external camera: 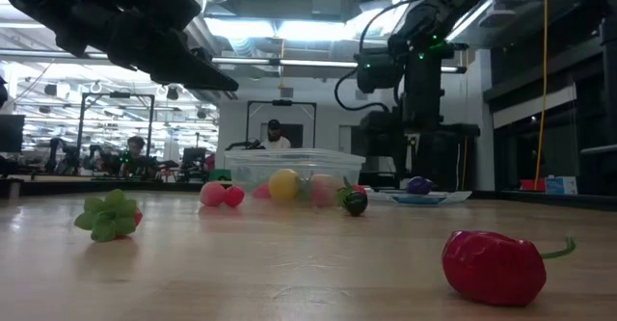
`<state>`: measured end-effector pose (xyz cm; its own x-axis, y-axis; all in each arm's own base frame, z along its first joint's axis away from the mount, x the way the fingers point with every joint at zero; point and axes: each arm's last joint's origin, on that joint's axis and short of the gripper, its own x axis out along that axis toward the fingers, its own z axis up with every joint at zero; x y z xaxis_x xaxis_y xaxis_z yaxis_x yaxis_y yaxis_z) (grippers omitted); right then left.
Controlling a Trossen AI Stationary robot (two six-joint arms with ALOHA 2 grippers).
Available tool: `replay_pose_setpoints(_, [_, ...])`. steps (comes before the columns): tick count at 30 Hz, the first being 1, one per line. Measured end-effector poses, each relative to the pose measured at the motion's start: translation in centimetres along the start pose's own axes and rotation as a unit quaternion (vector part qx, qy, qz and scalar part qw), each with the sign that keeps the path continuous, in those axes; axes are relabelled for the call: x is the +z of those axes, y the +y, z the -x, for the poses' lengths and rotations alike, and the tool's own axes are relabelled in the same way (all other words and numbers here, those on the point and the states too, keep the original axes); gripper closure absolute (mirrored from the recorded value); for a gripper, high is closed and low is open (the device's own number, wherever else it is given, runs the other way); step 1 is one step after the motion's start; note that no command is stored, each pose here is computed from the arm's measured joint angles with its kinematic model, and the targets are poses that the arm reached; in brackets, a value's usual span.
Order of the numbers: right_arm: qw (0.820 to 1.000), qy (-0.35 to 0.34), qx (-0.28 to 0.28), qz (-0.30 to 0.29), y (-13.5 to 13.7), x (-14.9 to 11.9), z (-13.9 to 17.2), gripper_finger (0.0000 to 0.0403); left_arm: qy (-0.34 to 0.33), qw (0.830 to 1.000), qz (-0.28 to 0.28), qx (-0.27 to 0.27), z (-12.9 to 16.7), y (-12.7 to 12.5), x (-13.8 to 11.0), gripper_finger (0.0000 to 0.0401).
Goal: Pick and placing Produce into tupperware
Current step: Put the purple eggplant into the transparent container
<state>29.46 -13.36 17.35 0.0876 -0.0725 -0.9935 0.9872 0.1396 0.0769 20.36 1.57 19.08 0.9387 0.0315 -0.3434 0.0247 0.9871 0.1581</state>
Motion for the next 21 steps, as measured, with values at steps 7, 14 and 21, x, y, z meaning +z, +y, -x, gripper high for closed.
replay_pose_setpoints(7, [1.0,0.002,-0.003,-0.006,-0.7,0.1,-0.8,0.0131,-0.001,1.0,0.0,0.0,0.0,0.0,0.0,0.0222])
replay_pose_setpoints(14, [1.0,-0.009,0.012,-0.015,-1.3,0.0,-2.3,0.0131,-0.001,1.0,0.0,0.0,0.0,0.0,0.0,0.0222])
replay_pose_setpoints(21, [1.0,-0.012,0.016,-0.009,-1.6,0.3,-2.5,0.0134,-0.001,1.0,0.0,0.0,0.0,0.0,0.0,0.0222])
